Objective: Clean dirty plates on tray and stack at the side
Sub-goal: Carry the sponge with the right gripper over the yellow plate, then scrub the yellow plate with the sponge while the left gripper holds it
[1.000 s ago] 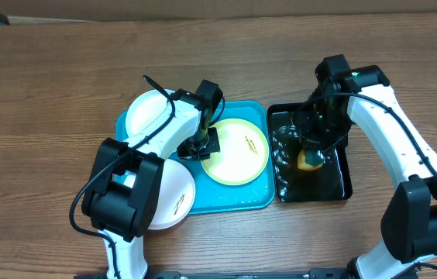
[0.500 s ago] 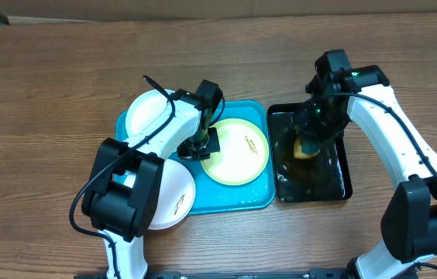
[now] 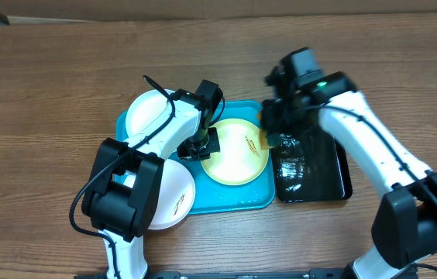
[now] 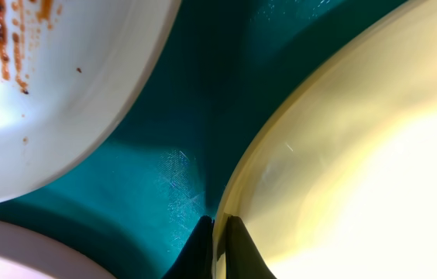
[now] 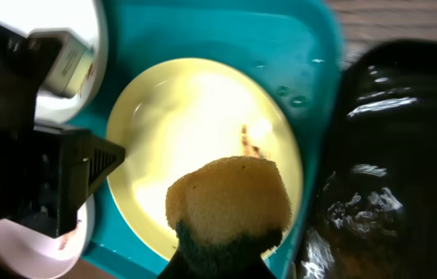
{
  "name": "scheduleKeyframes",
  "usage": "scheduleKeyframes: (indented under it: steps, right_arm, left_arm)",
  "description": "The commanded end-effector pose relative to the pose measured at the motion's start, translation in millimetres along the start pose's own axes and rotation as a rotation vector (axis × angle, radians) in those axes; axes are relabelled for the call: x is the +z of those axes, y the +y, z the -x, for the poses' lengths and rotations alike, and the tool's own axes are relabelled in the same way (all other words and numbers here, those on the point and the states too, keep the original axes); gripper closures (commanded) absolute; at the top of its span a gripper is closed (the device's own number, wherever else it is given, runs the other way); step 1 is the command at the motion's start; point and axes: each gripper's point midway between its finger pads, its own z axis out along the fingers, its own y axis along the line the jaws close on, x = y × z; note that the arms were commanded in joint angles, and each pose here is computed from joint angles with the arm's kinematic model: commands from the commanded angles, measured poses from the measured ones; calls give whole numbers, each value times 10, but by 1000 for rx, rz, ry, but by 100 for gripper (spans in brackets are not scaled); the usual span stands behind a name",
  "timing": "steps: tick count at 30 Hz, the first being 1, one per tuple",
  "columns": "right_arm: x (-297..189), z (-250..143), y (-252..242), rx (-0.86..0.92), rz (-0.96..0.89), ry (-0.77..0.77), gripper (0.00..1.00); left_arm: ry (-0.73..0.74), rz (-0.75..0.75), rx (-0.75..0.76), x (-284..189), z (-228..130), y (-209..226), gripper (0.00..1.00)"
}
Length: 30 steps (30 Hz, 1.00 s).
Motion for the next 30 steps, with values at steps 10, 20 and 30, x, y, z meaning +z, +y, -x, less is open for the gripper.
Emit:
scheduleKeyframes:
  steps: [10,20,30]
  right_arm:
    - [484,-195,49,-146,-178,-64,96]
    - [690,-169,2,-160,-153,-137,94]
    - [727,-190,-23,-261,-162,-134,34]
  left_arm:
    - [14,43,1,135,-31,65,96]
    - [14,43,1,135,-32,66,96]
    - [14,43,1,135,-31,65,95]
